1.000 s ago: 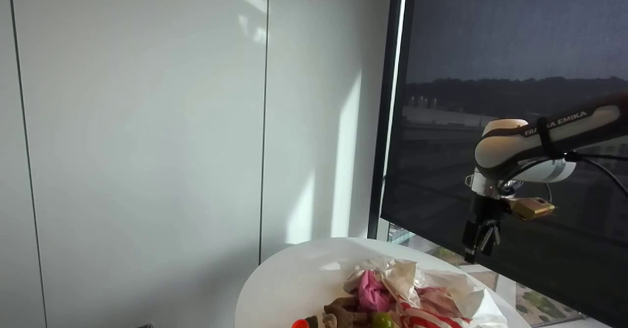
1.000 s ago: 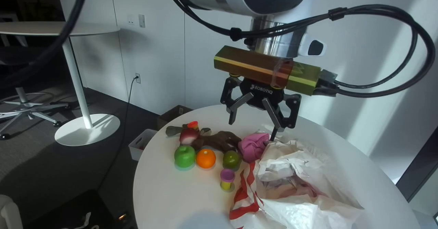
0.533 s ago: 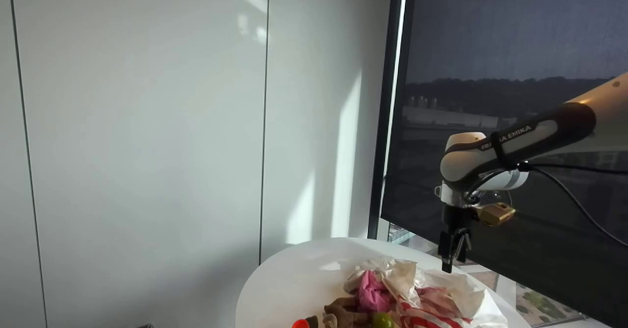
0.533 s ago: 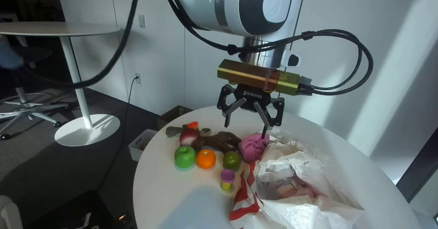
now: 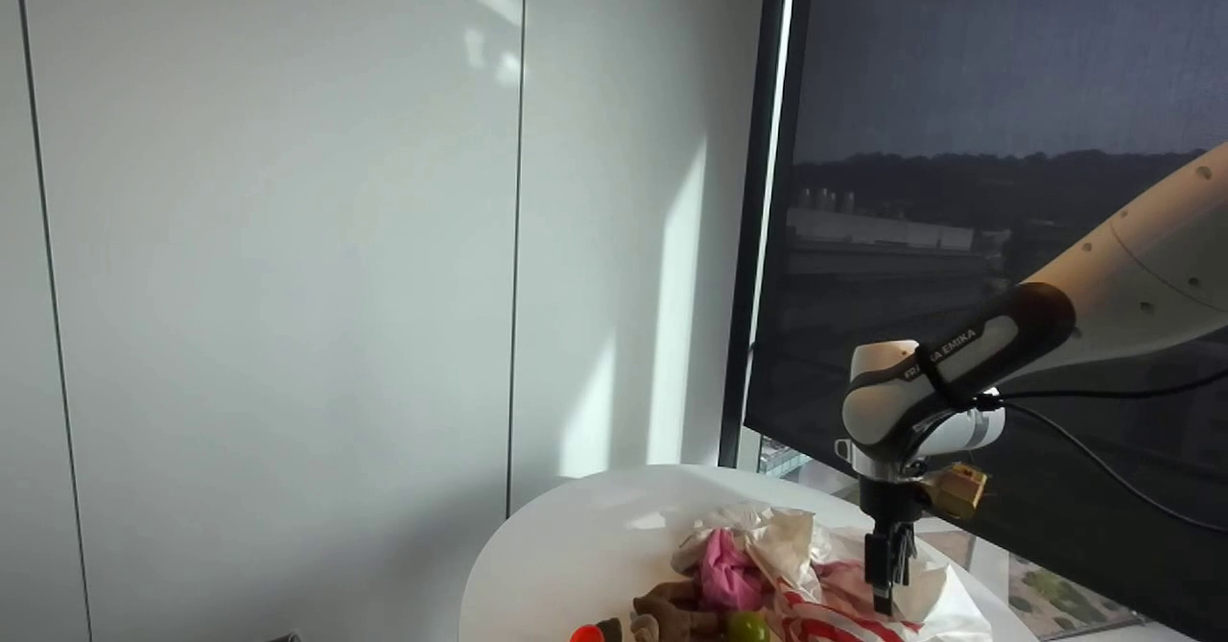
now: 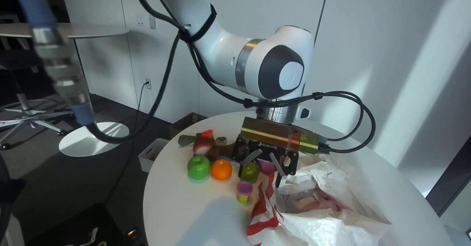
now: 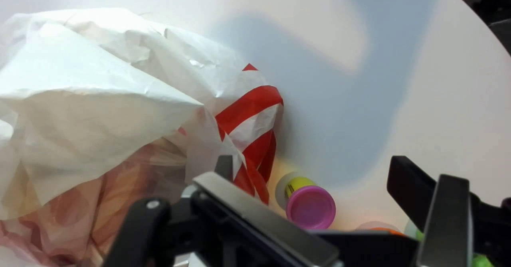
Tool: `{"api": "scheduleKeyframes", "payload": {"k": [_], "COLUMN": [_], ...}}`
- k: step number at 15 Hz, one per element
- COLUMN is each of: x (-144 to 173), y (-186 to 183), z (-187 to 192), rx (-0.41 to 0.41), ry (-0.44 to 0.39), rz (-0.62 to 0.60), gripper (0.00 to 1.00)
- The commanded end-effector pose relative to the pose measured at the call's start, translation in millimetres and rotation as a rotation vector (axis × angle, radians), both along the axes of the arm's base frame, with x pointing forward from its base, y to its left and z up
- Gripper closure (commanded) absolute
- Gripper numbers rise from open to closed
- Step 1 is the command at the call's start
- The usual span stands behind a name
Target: Put the items, which are on the table, inside the plastic
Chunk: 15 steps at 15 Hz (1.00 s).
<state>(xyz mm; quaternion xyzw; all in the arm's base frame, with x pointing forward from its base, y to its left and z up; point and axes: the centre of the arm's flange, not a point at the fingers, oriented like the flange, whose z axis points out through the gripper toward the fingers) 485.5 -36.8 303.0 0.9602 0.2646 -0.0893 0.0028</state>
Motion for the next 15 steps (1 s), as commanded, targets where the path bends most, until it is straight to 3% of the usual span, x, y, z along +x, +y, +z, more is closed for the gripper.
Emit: {"api": "scheduleKeyframes", "payload": {"k": [1,8,11,15], "x": [8.9,28.2,31.0,30.3], "y": [24.4,49.7,57.5,71.4], "z": [-38.9,-78.8,-83.0,-80.2], "rx": [0.009,0.002,0.042,0.036], "ry": [-0.014,-0.118,-0.128,-0.162], "rz": [0.12,0.172,0.137,0.156], "gripper": [0.0,0.0,0.0,0.0]}}
